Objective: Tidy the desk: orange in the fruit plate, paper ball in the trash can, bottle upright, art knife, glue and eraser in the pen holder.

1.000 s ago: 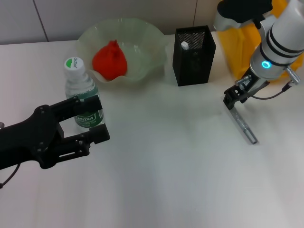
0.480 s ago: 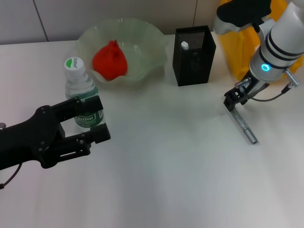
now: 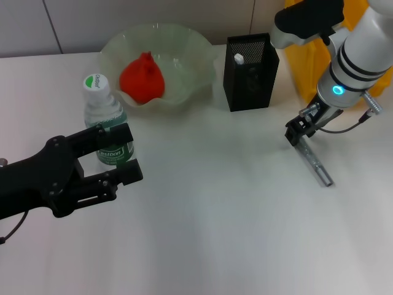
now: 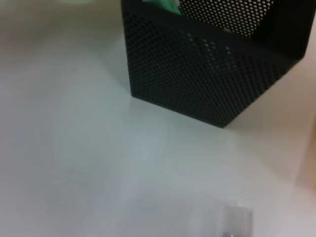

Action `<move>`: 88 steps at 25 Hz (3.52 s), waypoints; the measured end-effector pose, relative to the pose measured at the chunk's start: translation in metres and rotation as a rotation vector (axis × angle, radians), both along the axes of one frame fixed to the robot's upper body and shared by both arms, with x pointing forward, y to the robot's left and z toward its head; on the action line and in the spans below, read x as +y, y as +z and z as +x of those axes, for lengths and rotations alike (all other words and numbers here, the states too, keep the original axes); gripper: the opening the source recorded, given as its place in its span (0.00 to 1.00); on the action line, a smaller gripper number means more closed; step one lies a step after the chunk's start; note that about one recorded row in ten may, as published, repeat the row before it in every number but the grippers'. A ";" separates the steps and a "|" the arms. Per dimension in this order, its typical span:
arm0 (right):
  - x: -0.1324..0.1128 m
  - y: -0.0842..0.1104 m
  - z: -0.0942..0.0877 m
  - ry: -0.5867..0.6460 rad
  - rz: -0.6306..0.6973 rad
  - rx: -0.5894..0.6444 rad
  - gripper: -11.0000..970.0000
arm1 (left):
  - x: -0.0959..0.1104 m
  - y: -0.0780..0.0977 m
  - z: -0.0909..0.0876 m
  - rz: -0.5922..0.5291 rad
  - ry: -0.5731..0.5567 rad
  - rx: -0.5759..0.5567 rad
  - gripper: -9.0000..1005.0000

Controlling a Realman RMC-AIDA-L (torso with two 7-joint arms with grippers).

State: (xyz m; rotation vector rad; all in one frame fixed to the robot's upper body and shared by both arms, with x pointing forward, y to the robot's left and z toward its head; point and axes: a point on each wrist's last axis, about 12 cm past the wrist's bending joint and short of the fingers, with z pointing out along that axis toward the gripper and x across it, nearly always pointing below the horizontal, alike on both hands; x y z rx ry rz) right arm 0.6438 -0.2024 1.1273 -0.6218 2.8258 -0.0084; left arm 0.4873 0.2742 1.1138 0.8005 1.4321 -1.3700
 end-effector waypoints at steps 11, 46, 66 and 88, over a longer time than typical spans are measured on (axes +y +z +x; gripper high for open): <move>0.000 -0.005 -0.001 -0.001 -0.005 0.017 0.35 | 0.000 0.000 0.000 -0.002 0.000 -0.001 0.77; -0.003 -0.009 -0.003 0.000 -0.007 0.032 0.27 | -0.001 -0.001 0.000 0.001 0.002 0.003 0.77; -0.001 -0.010 -0.003 0.011 -0.016 0.033 0.17 | -0.001 -0.001 0.000 0.001 0.002 0.003 0.77; 0.015 0.032 -0.005 0.075 0.054 -0.036 0.16 | 0.001 0.000 -0.001 -0.007 0.011 0.001 0.77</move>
